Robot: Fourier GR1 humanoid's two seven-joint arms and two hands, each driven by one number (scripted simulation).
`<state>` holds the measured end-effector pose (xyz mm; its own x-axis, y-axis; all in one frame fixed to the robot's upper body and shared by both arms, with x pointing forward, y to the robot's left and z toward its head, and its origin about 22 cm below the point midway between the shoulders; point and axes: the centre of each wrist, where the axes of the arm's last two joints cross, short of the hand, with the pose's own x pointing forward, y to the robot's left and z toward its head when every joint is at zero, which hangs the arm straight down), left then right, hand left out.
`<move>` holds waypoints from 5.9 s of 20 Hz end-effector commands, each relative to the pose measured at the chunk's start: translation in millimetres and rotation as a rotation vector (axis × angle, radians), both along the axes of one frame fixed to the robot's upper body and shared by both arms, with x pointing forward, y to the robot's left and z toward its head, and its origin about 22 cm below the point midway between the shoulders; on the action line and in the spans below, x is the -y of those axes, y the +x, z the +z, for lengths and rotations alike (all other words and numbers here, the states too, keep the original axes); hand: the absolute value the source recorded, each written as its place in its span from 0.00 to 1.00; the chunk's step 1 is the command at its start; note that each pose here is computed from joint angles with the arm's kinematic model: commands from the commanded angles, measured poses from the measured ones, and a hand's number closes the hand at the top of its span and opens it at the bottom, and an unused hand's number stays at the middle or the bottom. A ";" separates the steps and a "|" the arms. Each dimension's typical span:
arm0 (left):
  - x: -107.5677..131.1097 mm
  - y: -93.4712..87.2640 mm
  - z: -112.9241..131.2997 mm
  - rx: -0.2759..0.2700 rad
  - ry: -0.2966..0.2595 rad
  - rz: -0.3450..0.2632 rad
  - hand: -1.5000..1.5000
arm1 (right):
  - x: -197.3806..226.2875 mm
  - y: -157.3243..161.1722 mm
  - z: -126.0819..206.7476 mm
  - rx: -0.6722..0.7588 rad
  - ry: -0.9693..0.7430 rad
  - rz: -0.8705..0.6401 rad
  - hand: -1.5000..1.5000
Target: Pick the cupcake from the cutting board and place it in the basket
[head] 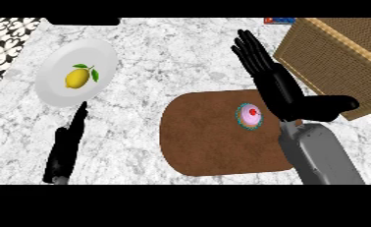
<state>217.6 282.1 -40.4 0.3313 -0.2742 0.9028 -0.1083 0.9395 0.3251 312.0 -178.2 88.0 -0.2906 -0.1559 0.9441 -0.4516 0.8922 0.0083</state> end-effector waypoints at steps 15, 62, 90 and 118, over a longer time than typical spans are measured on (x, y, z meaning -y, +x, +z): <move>7.2 49.0 90.9 0.386 -0.055 -0.401 0.50 | -20.1 -51.8 -13.9 0.244 -0.361 0.150 0.00; 13.9 66.1 86.1 0.386 -0.072 -0.428 0.50 | 58.7 -39.3 74.0 0.129 -1.177 0.033 0.00; 6.3 59.0 113.8 0.383 -0.066 -0.433 0.50 | 31.9 -28.4 25.7 0.158 -1.241 0.033 0.00; 22.8 63.6 97.4 0.380 -0.090 -0.435 0.50 | 17.2 7.2 -31.7 0.053 -1.345 0.115 0.00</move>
